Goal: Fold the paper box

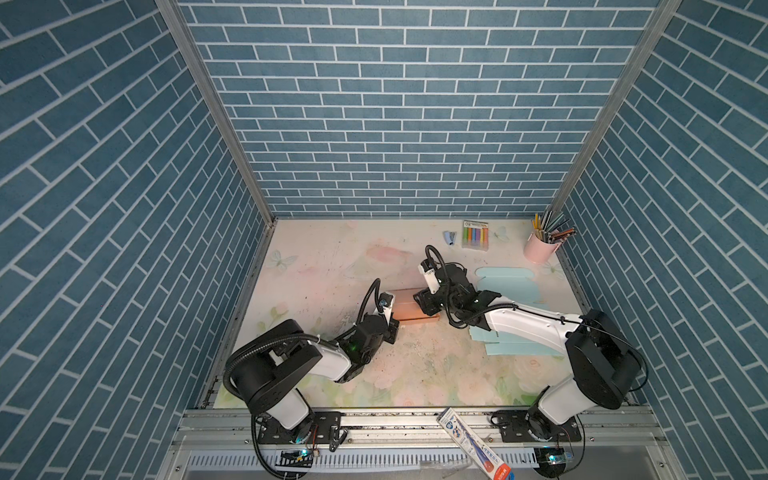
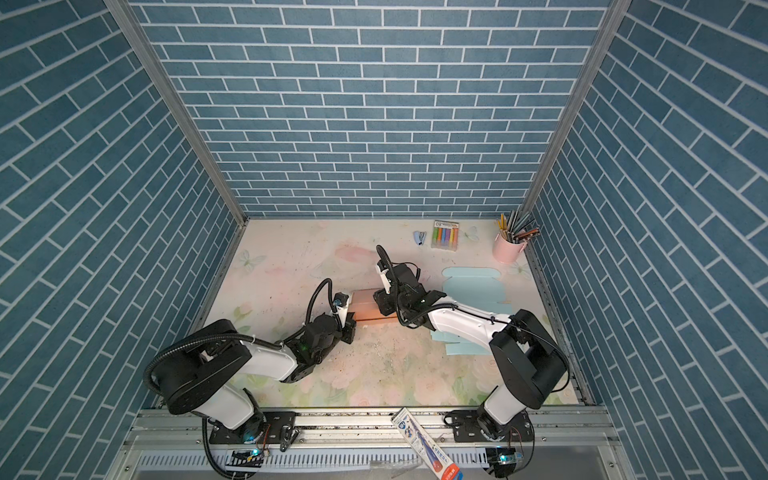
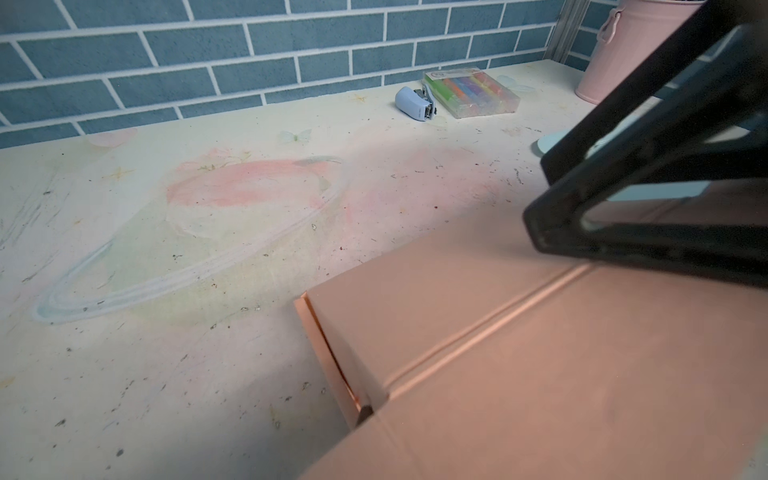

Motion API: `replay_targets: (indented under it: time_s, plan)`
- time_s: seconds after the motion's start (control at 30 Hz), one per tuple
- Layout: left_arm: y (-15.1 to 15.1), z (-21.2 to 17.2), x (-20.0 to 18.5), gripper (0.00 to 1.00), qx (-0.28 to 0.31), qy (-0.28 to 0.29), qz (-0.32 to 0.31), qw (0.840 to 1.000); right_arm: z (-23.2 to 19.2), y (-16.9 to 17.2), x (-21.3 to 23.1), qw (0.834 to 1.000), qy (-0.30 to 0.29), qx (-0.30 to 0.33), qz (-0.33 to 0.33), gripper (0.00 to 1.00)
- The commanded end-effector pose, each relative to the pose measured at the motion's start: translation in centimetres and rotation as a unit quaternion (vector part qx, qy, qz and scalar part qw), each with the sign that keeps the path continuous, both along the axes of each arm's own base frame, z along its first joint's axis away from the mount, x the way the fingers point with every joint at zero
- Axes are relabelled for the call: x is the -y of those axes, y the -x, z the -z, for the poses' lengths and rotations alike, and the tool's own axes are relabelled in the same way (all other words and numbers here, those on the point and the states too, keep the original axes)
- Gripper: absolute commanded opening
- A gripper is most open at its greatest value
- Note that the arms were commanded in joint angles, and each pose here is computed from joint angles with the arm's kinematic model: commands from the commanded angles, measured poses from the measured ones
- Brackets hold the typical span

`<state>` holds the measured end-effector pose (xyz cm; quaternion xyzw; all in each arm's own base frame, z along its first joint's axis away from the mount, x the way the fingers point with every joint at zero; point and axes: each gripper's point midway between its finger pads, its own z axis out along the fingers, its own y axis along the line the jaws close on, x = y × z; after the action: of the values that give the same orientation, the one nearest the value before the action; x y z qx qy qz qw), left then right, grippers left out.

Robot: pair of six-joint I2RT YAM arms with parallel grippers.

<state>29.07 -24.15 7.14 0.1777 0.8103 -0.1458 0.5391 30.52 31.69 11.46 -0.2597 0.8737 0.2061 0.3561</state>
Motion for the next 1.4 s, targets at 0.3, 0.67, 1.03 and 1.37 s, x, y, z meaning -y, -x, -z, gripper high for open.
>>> replay_targets:
  time_s: [0.3, 0.67, 1.03, 1.37]
  plan:
    - [3.9, 0.8, -1.0, 0.52, -0.062, -0.012, 0.044, 0.997, 2.0, 0.1, -0.3, 0.999, -0.006, -0.039, 0.010, 0.52]
    - [7.5, -1.1, -3.1, 0.88, -0.129, 0.053, 0.047, 0.989, 4.4, 1.0, 0.1, 0.998, 0.021, -0.055, 0.001, 0.49]
    - [5.3, -7.9, -3.8, 0.88, -0.124, 0.151, 0.038, 0.980, 5.9, 1.9, 0.8, 0.997, 0.040, -0.061, 0.007, 0.49]
    - [-0.2, -3.0, -1.0, 0.73, -0.189, 0.083, 0.011, 0.978, 4.5, 2.0, 0.4, 0.999, 0.023, -0.049, -0.001, 0.46]
